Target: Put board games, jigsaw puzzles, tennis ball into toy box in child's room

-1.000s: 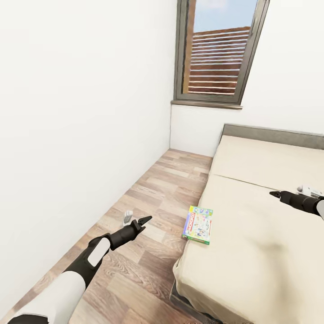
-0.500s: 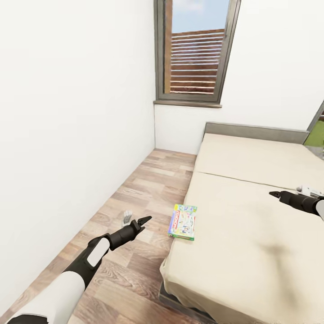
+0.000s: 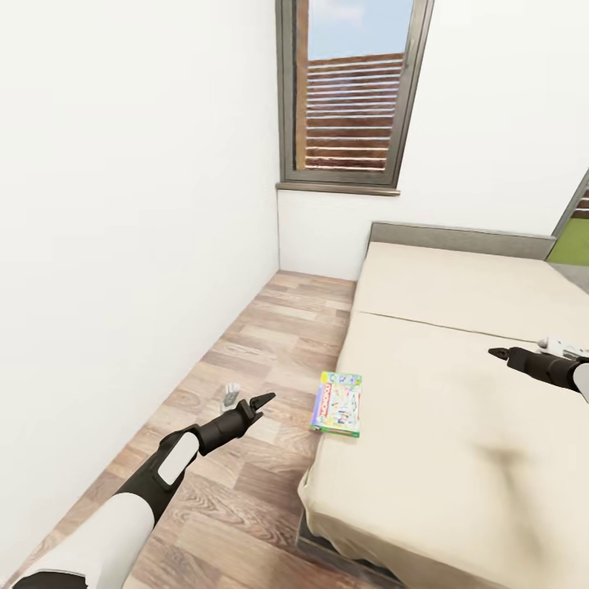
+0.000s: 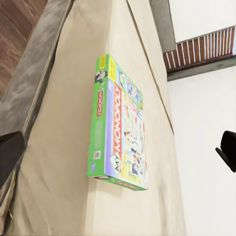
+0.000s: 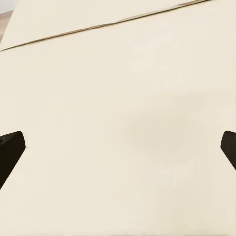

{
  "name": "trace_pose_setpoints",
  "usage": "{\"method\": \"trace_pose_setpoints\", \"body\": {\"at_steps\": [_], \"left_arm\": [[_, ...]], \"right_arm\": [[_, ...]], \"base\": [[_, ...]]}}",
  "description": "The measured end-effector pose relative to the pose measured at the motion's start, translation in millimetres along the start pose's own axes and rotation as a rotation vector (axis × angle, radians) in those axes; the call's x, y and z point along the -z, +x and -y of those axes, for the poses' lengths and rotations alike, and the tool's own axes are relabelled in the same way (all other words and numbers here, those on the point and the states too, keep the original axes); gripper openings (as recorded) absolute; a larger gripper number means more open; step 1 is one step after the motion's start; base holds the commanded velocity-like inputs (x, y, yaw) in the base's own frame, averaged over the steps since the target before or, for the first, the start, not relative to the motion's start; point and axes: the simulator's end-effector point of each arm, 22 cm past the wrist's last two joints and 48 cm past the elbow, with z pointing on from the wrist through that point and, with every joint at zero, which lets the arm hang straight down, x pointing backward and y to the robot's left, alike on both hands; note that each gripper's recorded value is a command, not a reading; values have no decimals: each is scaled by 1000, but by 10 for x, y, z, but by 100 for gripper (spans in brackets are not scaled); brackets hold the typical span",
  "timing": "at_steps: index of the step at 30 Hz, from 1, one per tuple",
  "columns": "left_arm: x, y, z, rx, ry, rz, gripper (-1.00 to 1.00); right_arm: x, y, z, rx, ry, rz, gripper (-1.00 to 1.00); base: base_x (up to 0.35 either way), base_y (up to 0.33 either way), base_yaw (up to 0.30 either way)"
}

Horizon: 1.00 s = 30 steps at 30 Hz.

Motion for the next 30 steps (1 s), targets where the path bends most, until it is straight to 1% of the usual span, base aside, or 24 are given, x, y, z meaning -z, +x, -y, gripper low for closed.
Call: {"method": "trace_pose_setpoints", "body": {"at_steps": [18, 30], "left_arm": [[-3, -22, -7, -8, -2, 10, 100], [-36, -16, -59, -11, -11, 3, 100]], "right_arm": [[-3, 2, 2, -1, 0, 0, 100], [-56, 59, 20, 0, 5, -11, 100]], "base": [[5, 32, -4], [0, 4, 0]]}}
